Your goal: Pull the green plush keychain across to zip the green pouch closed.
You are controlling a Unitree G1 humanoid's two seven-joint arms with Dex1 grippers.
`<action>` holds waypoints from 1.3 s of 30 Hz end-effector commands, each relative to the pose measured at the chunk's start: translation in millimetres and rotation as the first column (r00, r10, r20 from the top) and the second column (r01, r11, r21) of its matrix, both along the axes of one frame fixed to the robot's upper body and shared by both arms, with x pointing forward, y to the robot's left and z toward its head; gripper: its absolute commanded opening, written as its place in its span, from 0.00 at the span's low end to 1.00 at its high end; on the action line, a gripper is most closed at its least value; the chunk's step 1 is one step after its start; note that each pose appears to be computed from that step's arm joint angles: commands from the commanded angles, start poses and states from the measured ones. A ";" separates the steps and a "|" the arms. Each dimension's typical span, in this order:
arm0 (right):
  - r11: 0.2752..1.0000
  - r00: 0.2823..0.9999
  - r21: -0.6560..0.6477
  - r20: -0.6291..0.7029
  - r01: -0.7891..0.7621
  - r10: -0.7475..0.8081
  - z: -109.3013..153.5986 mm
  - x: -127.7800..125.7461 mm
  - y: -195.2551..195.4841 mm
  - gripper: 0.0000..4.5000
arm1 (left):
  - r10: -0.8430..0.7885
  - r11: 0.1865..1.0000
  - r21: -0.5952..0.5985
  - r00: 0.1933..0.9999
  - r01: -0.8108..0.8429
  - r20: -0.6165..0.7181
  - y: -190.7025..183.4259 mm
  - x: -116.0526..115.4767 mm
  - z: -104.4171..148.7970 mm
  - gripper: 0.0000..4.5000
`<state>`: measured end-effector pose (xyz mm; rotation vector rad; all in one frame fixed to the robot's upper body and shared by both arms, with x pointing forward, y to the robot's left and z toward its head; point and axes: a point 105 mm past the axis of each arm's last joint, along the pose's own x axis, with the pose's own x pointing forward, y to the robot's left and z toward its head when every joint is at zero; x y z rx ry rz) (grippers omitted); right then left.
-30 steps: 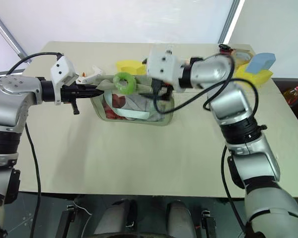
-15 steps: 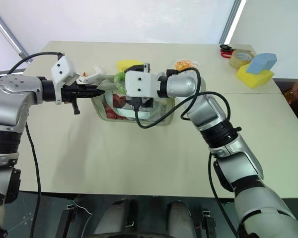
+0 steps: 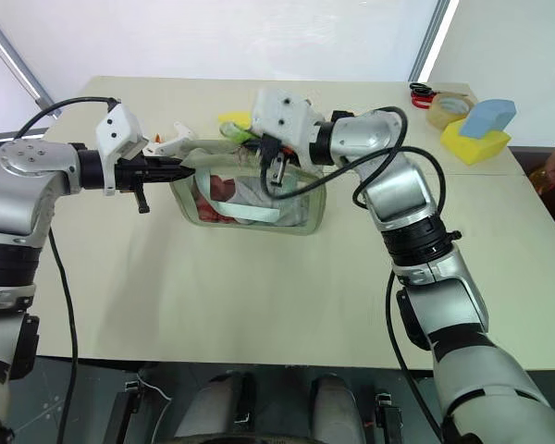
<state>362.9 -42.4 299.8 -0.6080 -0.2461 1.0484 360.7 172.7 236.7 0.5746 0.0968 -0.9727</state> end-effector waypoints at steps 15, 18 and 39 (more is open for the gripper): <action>0.731 0.762 -0.232 0.086 0.641 -0.641 -57.5 3.2 -182.4 0.01 | -0.005 1.000 0.008 1.000 0.005 0.007 1.6 -0.2 2.0 0.00; 0.761 0.768 -0.191 -0.052 0.620 -0.638 -95.5 2.9 -167.3 0.01 | -0.013 1.000 0.007 1.000 0.013 0.004 -1.6 1.2 1.8 0.00; 0.845 0.843 -0.214 -0.127 0.491 -0.522 -136.3 11.3 -131.3 0.24 | -0.004 1.000 -0.029 1.000 0.004 -0.004 -2.0 1.4 5.9 0.08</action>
